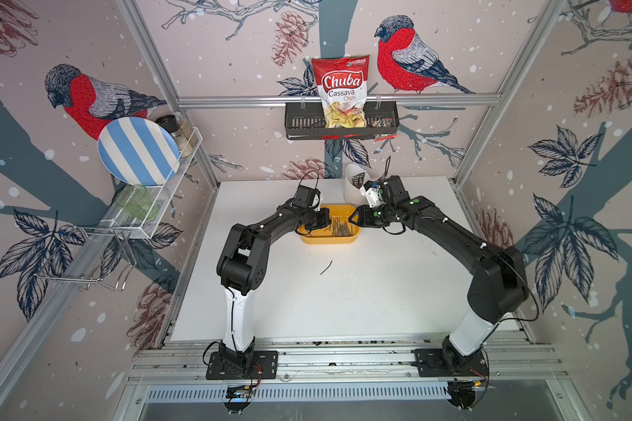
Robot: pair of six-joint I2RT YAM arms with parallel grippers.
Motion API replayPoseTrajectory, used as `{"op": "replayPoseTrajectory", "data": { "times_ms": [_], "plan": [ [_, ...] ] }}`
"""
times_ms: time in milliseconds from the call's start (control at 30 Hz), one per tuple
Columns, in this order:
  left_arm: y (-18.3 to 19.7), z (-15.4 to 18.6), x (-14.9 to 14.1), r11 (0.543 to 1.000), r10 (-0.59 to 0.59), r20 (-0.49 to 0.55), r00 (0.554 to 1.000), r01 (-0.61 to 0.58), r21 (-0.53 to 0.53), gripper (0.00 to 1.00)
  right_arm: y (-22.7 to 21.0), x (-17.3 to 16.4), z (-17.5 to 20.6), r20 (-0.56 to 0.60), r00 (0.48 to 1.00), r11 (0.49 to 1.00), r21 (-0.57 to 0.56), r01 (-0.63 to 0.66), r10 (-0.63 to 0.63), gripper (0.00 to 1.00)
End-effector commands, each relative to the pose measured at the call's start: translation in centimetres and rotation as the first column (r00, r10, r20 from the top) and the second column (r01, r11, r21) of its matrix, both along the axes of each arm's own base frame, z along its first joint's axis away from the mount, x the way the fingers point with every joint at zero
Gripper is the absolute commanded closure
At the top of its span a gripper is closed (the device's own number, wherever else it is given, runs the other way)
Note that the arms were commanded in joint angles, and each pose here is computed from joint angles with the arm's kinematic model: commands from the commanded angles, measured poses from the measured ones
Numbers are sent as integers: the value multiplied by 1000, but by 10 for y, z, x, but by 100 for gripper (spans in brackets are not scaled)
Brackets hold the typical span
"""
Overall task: Put the nails on the desktop into the storage box
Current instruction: Place the nail in the storage box.
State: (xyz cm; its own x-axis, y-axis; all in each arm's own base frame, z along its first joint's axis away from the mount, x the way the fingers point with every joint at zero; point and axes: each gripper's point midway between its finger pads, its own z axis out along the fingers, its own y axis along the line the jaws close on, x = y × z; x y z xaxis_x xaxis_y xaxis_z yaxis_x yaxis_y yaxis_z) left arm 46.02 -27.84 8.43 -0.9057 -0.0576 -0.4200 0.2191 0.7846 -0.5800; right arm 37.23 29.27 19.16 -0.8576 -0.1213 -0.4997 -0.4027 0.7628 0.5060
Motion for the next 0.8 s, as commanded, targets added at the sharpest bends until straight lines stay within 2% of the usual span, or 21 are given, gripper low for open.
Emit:
{"op": "replayPoseTrajectory", "data": {
  "times_ms": [0,367,500,633,767],
  "plan": [
    [-12,-6,1,1000,-14,8,1000,13,6,100,3,0,-5,-10,999,999,-26,-32,32,54],
    [-24,-35,13,999,2,-28,1000,-1,40,100,5,1,1,-2,998,996,-62,-62,62,53],
    [-29,-30,11,999,-10,-20,1000,11,39,84,-3,-5,1,5,999,996,-71,-49,49,52],
    [-32,-18,9,999,-22,-5,1000,22,35,76,-5,-9,3,7,999,997,-62,-39,39,52],
    [-30,6,5,999,-31,30,999,30,36,74,-3,-9,10,18,999,999,-33,-33,34,52]
  ]
}}
